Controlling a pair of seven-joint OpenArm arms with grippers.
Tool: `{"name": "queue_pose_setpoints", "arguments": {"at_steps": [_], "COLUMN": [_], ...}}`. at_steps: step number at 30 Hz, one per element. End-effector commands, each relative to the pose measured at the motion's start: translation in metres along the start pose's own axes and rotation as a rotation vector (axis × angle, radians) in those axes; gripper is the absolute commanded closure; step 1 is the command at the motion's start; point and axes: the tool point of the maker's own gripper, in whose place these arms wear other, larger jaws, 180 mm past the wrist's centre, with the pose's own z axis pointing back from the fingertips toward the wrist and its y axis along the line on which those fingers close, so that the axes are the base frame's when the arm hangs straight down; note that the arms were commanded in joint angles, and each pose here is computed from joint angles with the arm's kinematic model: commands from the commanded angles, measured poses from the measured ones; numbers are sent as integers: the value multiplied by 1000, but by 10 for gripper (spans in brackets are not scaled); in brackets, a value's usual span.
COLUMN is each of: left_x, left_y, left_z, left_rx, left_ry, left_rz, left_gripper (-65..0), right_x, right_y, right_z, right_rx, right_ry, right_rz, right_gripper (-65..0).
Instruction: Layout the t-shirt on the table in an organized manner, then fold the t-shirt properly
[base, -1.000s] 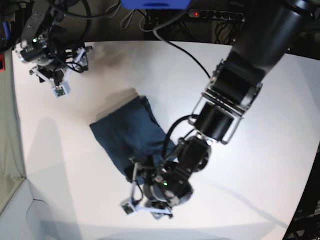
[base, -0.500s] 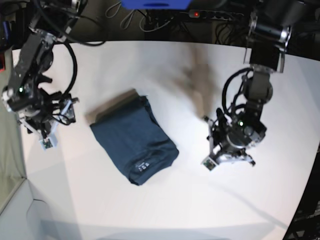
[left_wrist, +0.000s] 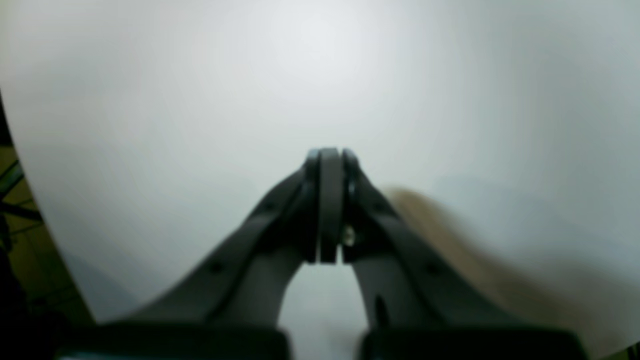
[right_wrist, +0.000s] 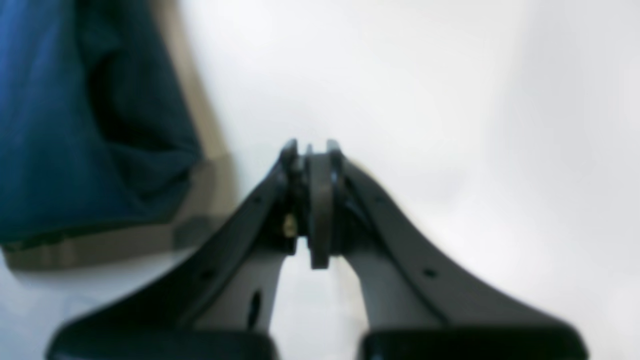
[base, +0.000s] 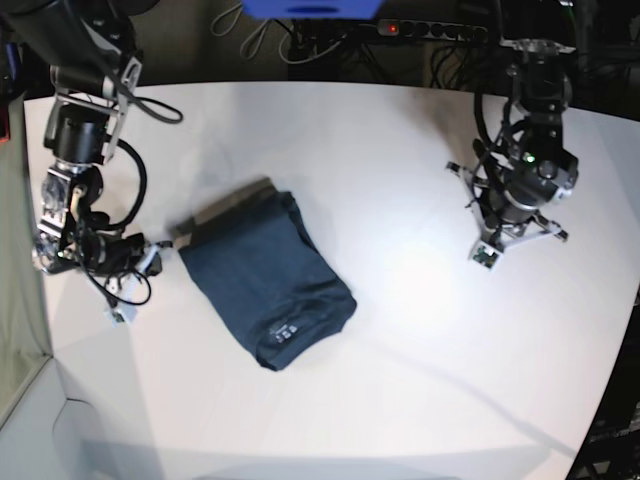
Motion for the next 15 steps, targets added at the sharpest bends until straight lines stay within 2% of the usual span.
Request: {"name": "queue_pose_setpoints", "arguments": {"at_steps": [1,5,8,15], "left_x": [2,-26,-47,-81], "left_y": [13,25,40,76], "left_z": [7,14,20,34], "left_rx": [37,70,110,201], "left_ry": [-22,23,56,106], "left_rz": [9,57,106,203], "left_gripper": [0,0,0,0], "right_x": [25,28,7,-14], "right_y": [-1,36,55,112], "right_z": [7,-10,-17,-1], "right_rx": [-3,67,95,125], "right_ry": [-65,-55,-33,-94], "right_rz": [19,51,48,122], "right_gripper": [0,0,0,0]}}
